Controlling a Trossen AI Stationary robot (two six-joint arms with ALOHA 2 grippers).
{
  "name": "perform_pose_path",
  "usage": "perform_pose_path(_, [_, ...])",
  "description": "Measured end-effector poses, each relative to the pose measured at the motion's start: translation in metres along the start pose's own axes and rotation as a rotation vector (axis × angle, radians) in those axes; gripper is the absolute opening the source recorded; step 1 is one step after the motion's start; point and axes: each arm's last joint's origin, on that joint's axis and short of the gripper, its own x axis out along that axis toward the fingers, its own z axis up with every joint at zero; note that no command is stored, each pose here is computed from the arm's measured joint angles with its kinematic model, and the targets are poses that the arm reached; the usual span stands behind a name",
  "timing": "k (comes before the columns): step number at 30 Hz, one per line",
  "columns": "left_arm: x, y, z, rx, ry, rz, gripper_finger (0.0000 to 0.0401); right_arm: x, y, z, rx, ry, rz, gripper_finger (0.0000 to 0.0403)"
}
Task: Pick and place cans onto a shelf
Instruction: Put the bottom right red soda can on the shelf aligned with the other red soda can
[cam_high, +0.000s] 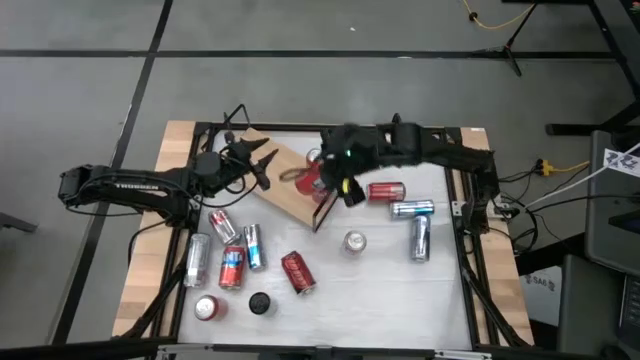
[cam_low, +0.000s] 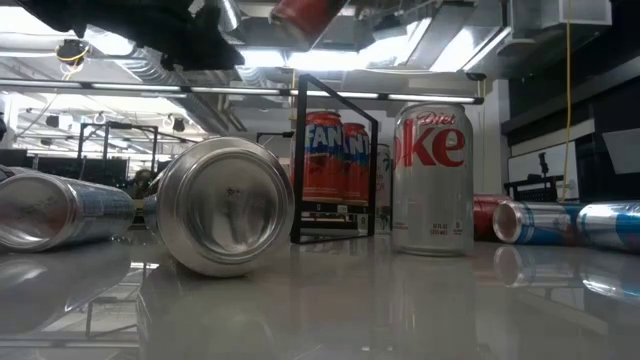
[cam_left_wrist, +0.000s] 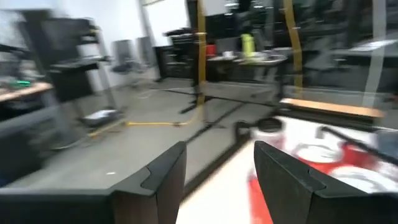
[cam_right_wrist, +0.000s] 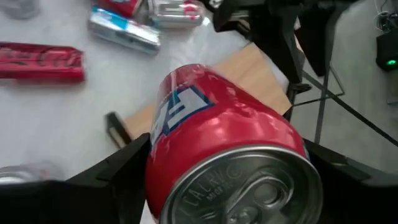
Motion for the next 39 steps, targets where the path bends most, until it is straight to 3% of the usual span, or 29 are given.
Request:
perform_pose_path(6, [0.001,0.002,-0.008,0.052,0.07,0.041,0.0182,0.011,-0.027,-0.019,0.028,-0.049,0.0,0.0311])
perform_pose_path(15, [0.005,0.008,-0.016,0.015,0.137,0.071,0.0182,0.04,-0.044,-0.03,-0.016,-0.133,-0.012,0.0311])
perform_pose_path(28, [0.003,0.008,-0.025,-0.003,0.215,0.059,0.0182,0.124,-0.037,-0.045,-0.038,0.002,0.076,0.0312])
perform_pose_path(39, [0.003,0.003,-0.031,-0.097,0.275,-0.066,0.0182,0.143,-0.035,-0.05,-0.058,0.035,0.092,0.0312])
